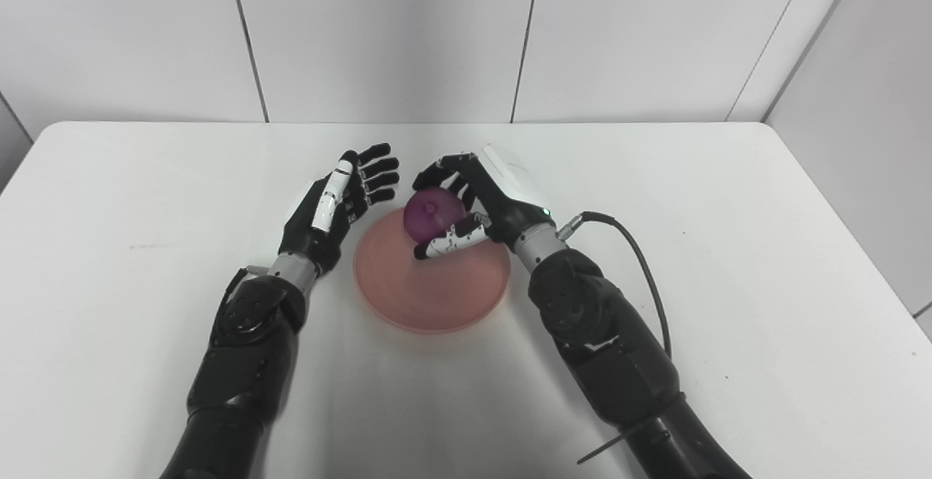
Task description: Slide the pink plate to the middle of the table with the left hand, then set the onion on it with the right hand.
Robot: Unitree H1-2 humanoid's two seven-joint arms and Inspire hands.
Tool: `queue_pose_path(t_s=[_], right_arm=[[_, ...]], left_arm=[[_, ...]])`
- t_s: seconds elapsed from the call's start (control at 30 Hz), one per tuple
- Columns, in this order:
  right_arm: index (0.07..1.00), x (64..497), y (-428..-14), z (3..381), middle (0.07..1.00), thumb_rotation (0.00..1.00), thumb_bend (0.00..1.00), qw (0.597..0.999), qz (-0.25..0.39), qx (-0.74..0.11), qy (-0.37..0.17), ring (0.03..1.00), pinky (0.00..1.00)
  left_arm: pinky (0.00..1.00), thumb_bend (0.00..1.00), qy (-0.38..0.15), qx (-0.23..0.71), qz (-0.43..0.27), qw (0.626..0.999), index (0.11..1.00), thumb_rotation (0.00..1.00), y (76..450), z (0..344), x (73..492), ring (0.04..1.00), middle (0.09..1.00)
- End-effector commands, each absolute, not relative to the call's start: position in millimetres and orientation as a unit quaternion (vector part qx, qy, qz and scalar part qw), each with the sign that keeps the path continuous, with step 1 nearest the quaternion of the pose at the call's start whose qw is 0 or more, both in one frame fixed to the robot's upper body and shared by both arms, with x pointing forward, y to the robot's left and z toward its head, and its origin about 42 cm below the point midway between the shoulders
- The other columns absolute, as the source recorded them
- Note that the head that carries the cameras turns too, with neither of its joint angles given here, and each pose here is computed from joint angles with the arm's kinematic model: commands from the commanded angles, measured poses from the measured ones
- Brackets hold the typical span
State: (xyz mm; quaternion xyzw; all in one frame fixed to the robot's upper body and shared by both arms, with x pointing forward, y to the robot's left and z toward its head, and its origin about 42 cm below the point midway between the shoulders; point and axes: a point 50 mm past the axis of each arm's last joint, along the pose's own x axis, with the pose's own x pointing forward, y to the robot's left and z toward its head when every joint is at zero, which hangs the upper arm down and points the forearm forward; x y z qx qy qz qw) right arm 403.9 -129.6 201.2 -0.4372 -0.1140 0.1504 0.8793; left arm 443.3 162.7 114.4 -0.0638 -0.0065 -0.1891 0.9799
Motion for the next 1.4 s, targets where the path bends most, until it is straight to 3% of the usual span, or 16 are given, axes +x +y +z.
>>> queue_pose_path(t_s=[0.0, 0.63, 1.23, 1.27, 1.3, 1.33, 1.37], right_arm=[[0.49, 408, -123, 220, 0.545, 0.14, 0.52, 0.875, 0.146, -0.433, -0.161, 0.452, 0.37], [0.49, 401, -123, 191, 0.563, 0.14, 0.52, 0.872, 0.169, -0.436, -0.145, 0.468, 0.38], [0.492, 399, -121, 190, 0.6, 0.14, 0.52, 0.866, 0.17, -0.447, -0.145, 0.504, 0.39], [0.573, 399, -121, 190, 0.599, 0.13, 0.75, 0.865, 0.17, -0.45, -0.144, 0.493, 0.37], [0.606, 399, -121, 190, 0.587, 0.13, 0.83, 0.864, 0.169, -0.453, -0.143, 0.475, 0.35], [0.642, 399, -121, 191, 0.444, 0.15, 0.92, 0.863, 0.169, -0.455, -0.14, 0.343, 0.24], [0.654, 399, -121, 191, 0.375, 0.16, 0.94, 0.862, 0.169, -0.457, -0.139, 0.282, 0.2]], left_arm=[[0.81, 0.42, 0.014, -0.065, -0.18, 0.981, 0.794, 1.0, 164, 103, 440, 0.825, 0.821], [0.79, 0.43, 0.007, -0.073, -0.175, 0.982, 0.788, 1.0, 161, 102, 441, 0.815, 0.815], [0.79, 0.43, 0.01, -0.077, -0.176, 0.981, 0.788, 1.0, 159, 102, 441, 0.813, 0.815], [0.79, 0.43, 0.011, -0.077, -0.175, 0.982, 0.787, 1.0, 159, 102, 441, 0.812, 0.814], [0.79, 0.43, 0.012, -0.077, -0.174, 0.982, 0.784, 1.0, 158, 102, 440, 0.811, 0.812], [0.79, 0.42, 0.012, -0.076, -0.174, 0.982, 0.783, 1.0, 158, 102, 440, 0.809, 0.811], [0.79, 0.42, 0.012, -0.076, -0.174, 0.982, 0.783, 1.0, 158, 103, 440, 0.809, 0.811]])
